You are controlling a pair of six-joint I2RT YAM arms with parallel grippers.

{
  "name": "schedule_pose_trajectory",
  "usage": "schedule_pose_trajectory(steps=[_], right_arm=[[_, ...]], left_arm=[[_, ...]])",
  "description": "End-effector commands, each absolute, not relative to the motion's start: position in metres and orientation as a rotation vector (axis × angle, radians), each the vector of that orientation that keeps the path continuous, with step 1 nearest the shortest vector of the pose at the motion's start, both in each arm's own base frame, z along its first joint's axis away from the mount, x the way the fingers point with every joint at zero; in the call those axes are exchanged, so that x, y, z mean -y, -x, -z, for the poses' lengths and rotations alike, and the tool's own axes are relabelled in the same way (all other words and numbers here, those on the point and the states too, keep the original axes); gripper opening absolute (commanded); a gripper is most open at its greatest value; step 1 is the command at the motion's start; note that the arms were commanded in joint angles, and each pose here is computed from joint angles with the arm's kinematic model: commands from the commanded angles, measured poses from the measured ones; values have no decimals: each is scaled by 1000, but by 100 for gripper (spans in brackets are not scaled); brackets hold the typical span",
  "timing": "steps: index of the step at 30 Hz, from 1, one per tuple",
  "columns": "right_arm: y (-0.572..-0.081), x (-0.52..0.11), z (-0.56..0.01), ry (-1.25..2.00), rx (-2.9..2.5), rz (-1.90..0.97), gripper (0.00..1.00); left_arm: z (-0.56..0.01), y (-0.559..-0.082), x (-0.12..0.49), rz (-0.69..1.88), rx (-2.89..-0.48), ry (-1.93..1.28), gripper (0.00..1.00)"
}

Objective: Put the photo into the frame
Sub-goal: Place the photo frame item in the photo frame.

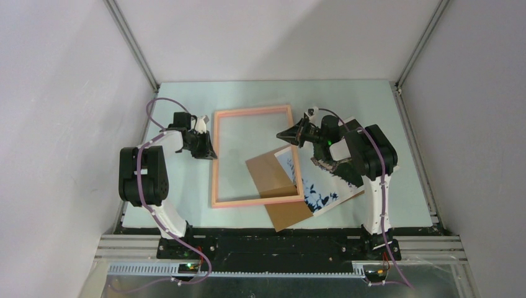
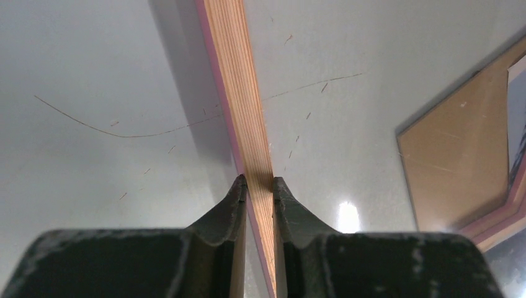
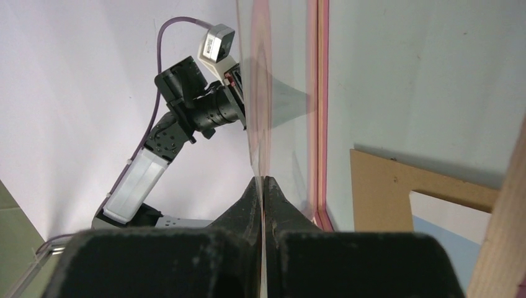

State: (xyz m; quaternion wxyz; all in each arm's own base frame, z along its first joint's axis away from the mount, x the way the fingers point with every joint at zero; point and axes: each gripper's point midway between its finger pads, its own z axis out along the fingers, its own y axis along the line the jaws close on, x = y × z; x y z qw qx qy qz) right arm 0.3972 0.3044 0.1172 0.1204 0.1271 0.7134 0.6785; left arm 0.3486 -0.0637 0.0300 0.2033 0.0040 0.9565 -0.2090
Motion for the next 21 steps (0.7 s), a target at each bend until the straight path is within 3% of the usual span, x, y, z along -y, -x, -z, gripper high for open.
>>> schedule_pose_trajectory(steps=[1, 21], right_arm=[[-399, -302, -113, -301, -2054, -1962, 0], [-397, -306, -95, -295, -2093, -1933, 0]], left_arm=[[-30, -347, 73, 643, -2664, -36, 8], [-30, -346, 73, 647, -2665, -37, 8]])
